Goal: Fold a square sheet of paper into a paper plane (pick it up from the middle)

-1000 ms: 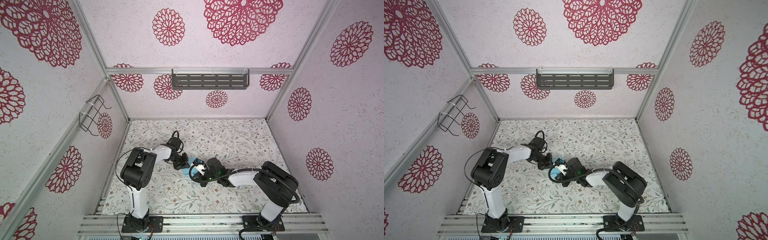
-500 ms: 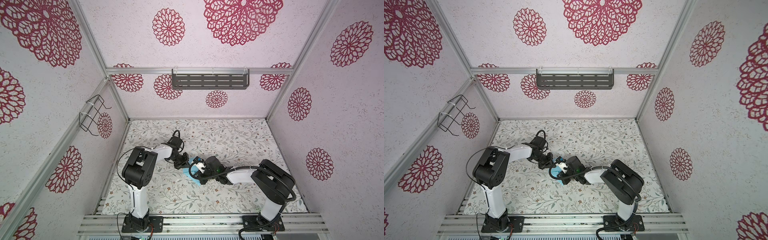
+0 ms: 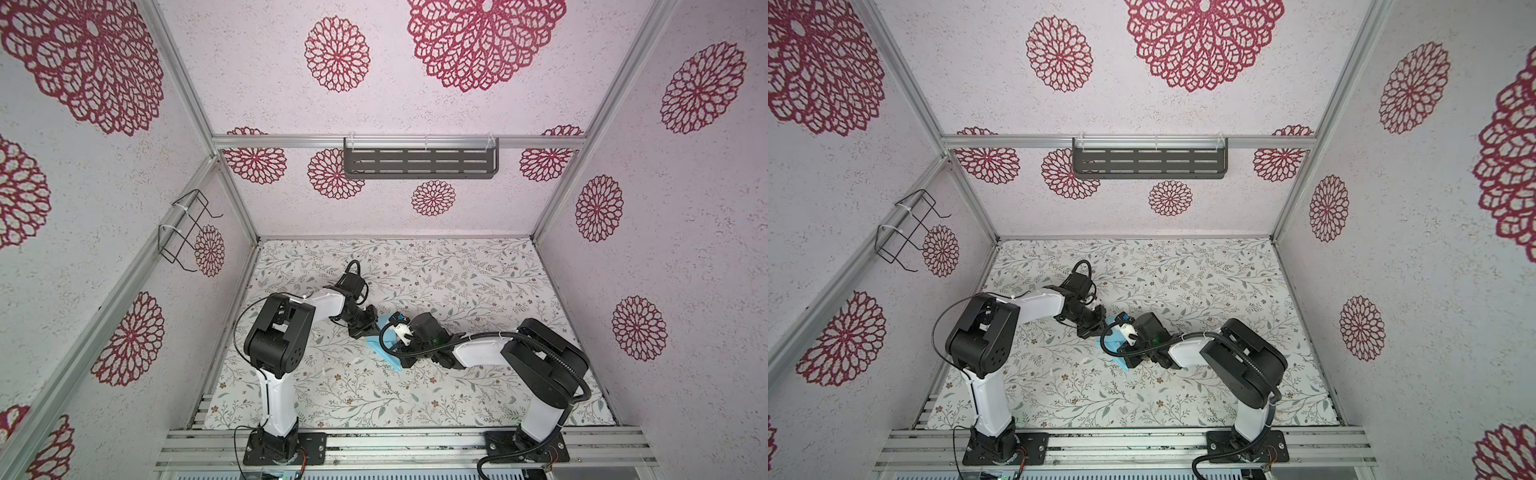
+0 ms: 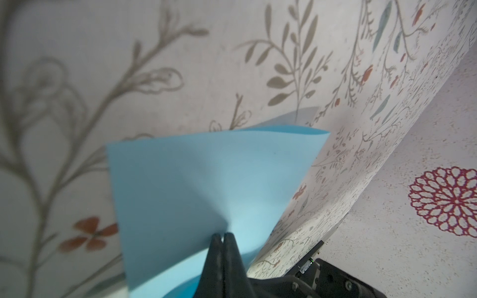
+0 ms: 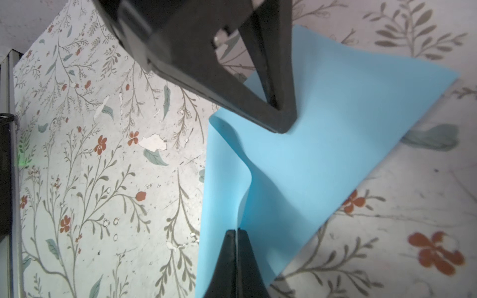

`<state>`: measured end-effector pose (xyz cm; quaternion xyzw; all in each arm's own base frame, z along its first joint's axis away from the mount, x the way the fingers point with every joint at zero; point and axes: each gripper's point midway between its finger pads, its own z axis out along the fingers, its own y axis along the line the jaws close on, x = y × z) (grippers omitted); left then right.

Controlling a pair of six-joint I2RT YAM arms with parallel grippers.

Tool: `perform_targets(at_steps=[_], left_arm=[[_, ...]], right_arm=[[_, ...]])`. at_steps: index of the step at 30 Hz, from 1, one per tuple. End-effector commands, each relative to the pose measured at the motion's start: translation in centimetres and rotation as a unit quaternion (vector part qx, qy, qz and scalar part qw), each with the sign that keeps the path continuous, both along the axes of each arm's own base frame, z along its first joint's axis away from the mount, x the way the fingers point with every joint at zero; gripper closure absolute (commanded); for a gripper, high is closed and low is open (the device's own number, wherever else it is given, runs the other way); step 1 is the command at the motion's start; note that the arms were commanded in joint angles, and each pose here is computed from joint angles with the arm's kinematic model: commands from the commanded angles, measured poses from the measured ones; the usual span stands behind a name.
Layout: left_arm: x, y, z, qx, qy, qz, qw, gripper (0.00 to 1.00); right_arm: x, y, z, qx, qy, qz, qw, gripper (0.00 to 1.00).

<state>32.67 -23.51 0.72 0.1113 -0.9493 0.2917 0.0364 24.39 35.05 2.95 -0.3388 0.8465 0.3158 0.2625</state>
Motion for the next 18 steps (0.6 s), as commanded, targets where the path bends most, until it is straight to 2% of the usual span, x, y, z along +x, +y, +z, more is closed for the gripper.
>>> perform_targets(at_steps=[1, 18], left_arm=[[-1.59, 0.94, -2.74, 0.044, 0.029, -0.003, 0.999, 0.98], [-1.66, 1.11, -2.87, 0.047, 0.027, 0.002, 0.999, 0.99]], right_arm=[[1.0, 0.3, 0.75, 0.01, -0.002, -0.018, 1.0, 0.94], [0.51, 0.74, 1.3, 0.029, 0.035, -0.024, 0.999, 0.92]])
